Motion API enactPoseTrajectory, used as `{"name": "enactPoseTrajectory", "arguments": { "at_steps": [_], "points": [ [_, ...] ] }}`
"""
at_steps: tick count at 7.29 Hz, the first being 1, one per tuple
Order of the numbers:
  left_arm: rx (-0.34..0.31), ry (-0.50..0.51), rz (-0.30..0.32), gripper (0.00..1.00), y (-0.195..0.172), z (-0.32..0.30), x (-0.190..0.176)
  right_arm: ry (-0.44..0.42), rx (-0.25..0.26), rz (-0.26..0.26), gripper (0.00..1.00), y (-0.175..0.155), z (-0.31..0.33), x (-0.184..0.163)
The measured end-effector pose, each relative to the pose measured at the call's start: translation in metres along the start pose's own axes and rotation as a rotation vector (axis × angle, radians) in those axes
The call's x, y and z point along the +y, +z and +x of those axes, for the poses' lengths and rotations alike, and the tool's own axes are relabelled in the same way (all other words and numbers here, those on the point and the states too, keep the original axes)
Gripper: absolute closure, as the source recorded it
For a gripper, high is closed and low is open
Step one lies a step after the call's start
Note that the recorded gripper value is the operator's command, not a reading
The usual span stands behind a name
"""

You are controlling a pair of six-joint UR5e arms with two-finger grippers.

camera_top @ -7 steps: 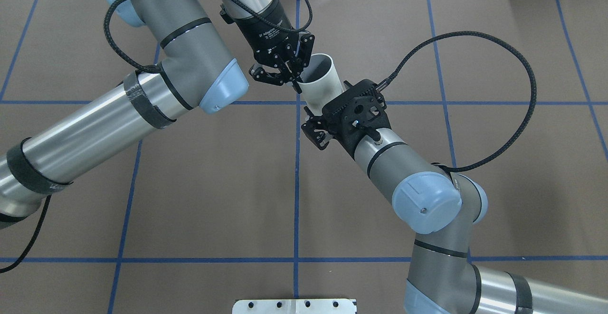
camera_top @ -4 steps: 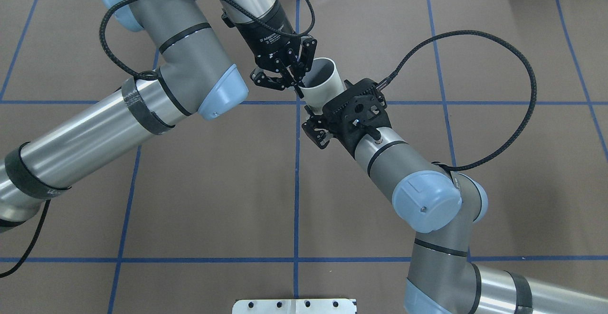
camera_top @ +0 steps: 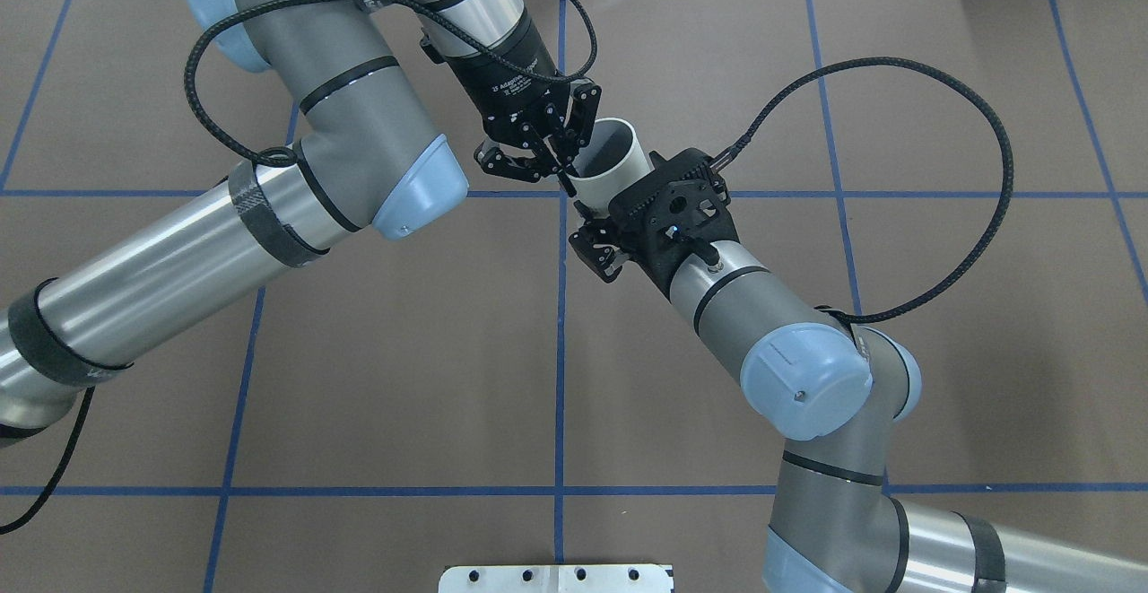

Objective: Left arm hands cup to right arm to dump lemon

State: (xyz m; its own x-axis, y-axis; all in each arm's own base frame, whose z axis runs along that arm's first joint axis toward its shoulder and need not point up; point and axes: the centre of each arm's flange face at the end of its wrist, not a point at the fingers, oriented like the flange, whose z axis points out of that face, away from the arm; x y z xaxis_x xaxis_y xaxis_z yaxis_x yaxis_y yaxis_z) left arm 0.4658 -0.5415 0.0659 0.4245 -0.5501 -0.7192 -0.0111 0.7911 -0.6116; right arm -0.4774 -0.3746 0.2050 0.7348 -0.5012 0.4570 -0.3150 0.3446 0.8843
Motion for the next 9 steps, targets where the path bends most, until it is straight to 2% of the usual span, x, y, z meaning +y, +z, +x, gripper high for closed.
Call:
{"name": "enactPoseTrajectory", "arguments": {
  "at_steps": [5, 6, 7, 8, 9],
  "points": [
    [0.007, 0.002, -0.004, 1.0, -0.0028, 0.0004, 0.0074, -0.001, 0.001, -0.001, 0.0, 0.0004, -0.0001, 0.0008],
    [0.007, 0.003, -0.005, 1.0, -0.0032, 0.0004, 0.0079, -0.002, 0.0, -0.003, 0.03, 0.0004, -0.0005, 0.0015],
    [0.008, 0.003, -0.005, 1.0, -0.0035, 0.0006, 0.0086, -0.002, -0.001, -0.004, 0.3, 0.0003, -0.0009, 0.002],
    [0.008, 0.005, -0.006, 0.84, -0.0034, 0.0008, 0.0094, -0.002, -0.003, -0.005, 0.75, 0.0001, -0.0021, 0.0029],
    [0.009, 0.006, -0.008, 0.01, -0.0032, 0.0007, 0.0098, 0.001, -0.006, -0.007, 1.0, -0.0003, -0.0038, 0.0038]
  ]
}}
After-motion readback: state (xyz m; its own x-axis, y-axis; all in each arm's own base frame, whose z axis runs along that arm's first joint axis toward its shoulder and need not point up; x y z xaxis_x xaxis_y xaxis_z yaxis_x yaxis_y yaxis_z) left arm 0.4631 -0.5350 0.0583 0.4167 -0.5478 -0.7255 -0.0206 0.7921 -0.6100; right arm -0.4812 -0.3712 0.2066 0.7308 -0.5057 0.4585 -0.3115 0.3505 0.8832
